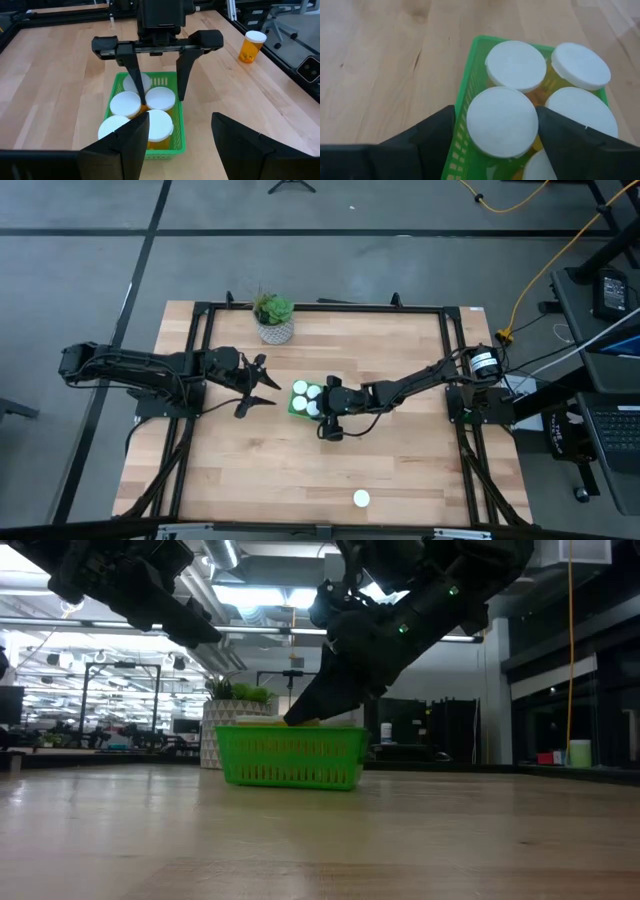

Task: Pick and place pill bottles into a basket
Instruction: Put the orange medicine bottle into the green bin

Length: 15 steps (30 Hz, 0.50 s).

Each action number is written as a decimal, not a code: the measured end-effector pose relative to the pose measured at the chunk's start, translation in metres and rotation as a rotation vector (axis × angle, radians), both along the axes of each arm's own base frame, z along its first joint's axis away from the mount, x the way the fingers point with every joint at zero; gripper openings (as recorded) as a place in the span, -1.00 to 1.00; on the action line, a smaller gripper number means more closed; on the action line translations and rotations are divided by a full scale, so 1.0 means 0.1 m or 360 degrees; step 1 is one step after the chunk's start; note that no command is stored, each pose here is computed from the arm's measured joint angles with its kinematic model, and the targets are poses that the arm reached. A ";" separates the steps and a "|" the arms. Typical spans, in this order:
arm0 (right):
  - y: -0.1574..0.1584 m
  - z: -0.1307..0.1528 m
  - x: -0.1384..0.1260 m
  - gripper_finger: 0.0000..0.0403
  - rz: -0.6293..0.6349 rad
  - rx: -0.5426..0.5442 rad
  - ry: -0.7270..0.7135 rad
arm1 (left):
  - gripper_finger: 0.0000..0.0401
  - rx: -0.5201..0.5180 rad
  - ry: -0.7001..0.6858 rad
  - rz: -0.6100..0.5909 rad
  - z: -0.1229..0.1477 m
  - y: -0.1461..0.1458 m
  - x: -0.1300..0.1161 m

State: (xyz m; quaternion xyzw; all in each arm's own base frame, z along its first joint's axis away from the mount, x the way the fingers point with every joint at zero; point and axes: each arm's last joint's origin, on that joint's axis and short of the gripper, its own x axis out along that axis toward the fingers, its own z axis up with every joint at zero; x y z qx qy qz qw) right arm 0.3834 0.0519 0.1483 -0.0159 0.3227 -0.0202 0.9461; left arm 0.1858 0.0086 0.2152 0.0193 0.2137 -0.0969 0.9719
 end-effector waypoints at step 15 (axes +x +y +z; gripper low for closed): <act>0.01 0.21 0.06 0.43 0.0001 -0.0010 0.0084 | 0.05 -0.0001 0.0010 0.0001 0.00 0.00 0.00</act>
